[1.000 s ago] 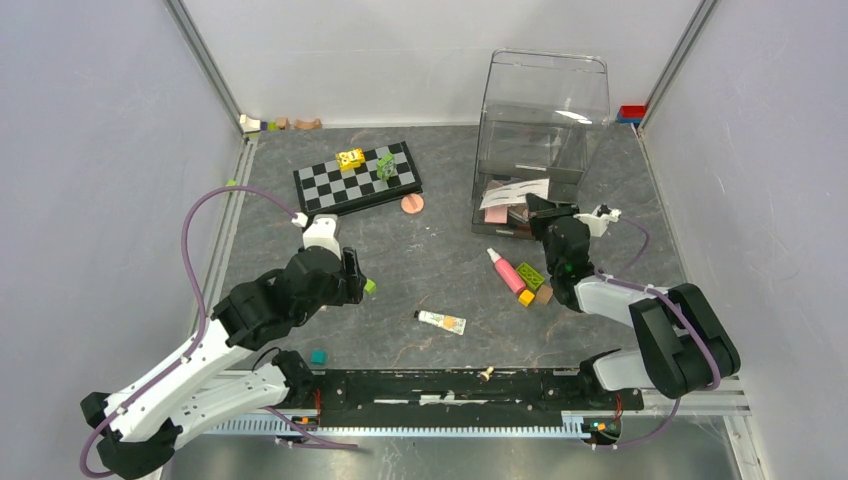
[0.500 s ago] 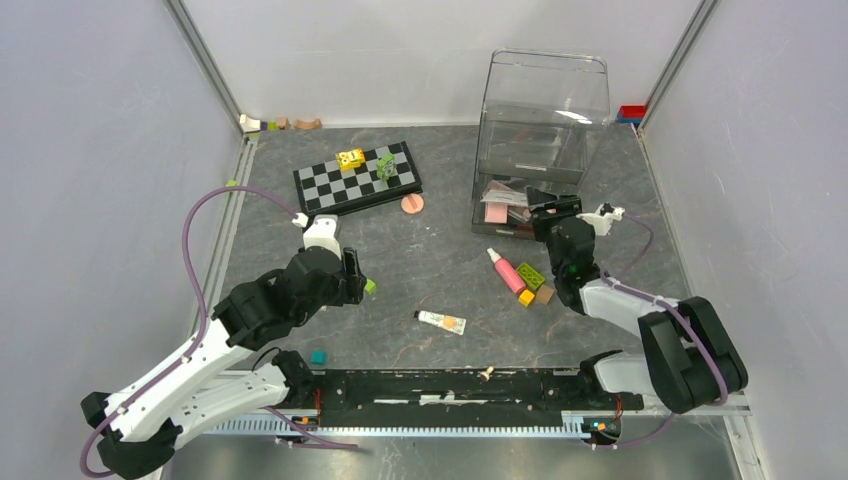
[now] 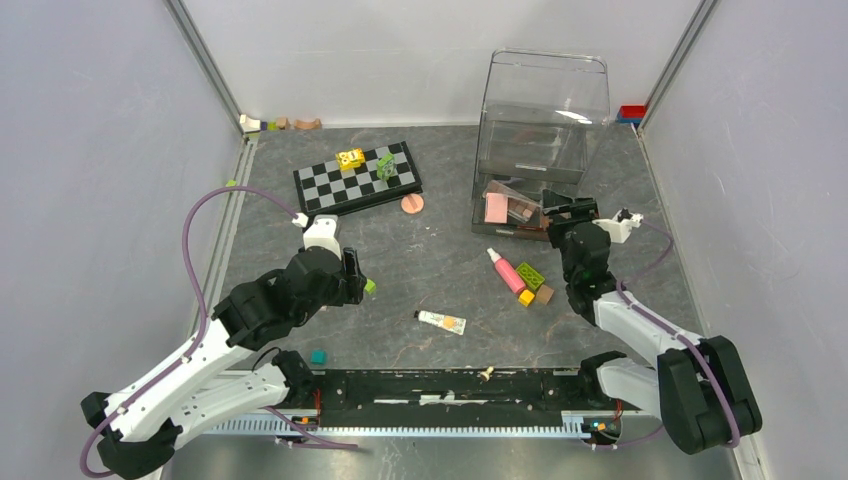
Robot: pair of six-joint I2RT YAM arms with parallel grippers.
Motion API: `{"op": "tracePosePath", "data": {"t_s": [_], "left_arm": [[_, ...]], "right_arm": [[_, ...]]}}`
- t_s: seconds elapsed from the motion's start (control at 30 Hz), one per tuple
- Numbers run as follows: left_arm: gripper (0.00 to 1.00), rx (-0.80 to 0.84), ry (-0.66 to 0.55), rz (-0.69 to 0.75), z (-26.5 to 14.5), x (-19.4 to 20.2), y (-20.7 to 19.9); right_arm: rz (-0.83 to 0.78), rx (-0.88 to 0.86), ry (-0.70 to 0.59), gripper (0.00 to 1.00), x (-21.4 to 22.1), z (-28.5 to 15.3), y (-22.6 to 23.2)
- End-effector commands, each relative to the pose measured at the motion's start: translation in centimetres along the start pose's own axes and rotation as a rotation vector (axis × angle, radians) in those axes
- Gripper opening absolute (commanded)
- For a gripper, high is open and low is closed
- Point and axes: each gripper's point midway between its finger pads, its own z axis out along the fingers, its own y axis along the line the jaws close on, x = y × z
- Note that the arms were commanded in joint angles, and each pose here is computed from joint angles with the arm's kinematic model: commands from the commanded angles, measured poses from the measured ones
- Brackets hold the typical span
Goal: Organize the makeup
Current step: Place the makeup in the drawer.
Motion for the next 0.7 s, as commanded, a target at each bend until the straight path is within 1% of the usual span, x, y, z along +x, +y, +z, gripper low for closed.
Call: {"op": "tracePosePath", "data": {"t_s": [0.0, 0.27, 0.47, 0.67], "left_arm": [[0.64, -0.003, -0.036, 0.017, 0.1, -0.7, 0.2], [0.64, -0.003, -0.034, 0.019, 0.2, -0.6, 0.1], [0.64, -0.004, -0.028, 0.023, 0.4, -0.5, 0.1], [0.64, -0.003, -0.029, 0.023, 0.3, -0.5, 0.0]], "right_arm": [[-0.04, 0.046, 0.012, 0.76, -0.3, 0.0, -1.4], [-0.069, 0.005, 0.135, 0.75, 1.3, -0.1, -0.5], [-0.06, -0.039, 0.225, 0.77, 2.3, -0.2, 0.6], [-0.069, -0.013, 0.298, 0.76, 3.5, 1.6, 0.3]]}}
